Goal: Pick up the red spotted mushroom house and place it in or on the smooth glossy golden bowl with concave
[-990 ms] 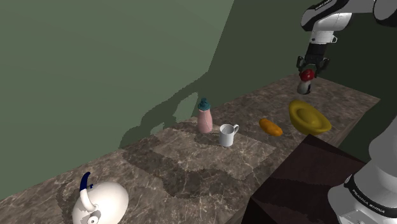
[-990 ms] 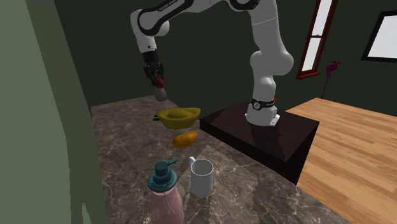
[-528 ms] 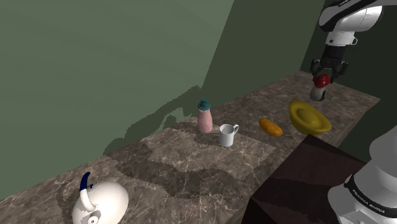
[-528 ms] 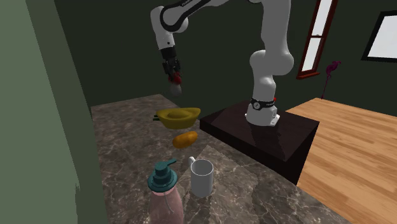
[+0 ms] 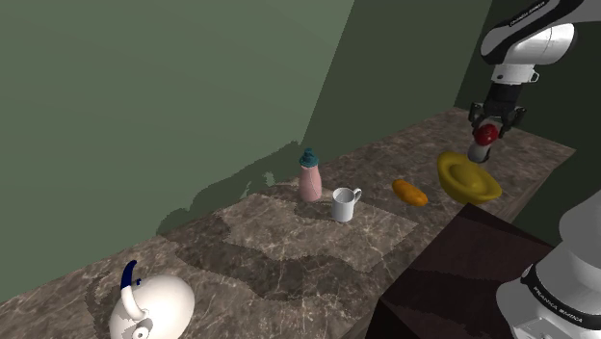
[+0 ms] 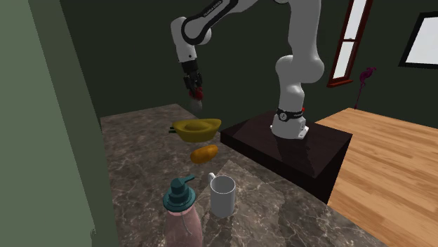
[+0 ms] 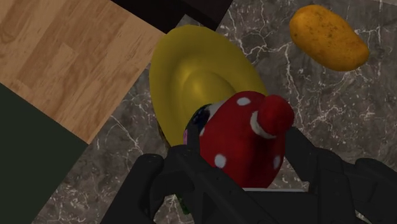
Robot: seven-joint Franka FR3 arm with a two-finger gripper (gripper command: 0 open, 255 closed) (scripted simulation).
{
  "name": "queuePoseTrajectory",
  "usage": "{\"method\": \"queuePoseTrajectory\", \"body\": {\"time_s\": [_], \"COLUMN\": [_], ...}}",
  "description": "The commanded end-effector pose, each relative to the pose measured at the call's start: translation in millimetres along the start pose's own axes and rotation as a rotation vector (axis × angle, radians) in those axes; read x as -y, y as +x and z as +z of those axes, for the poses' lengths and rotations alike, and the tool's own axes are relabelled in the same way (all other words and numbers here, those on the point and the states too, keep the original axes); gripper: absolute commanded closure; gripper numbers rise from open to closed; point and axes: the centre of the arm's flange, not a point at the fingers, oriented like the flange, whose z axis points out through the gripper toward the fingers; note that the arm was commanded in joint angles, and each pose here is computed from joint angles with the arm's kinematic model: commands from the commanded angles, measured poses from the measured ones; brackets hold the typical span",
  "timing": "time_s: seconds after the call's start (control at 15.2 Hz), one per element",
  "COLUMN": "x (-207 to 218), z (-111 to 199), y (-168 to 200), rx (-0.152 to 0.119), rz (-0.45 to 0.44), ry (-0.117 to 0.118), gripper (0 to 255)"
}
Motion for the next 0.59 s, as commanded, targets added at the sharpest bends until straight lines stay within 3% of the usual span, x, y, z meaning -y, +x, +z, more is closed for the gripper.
{"method": "queuePoseTrajectory", "body": {"time_s": [0.0,0.53], "x": [0,1], "z": [10,51], "y": [3,13], "rx": [-0.001,-0.001], "rz": [0.0,0.0], "ry": [0.0,0.0], "gripper": [255,255]}}
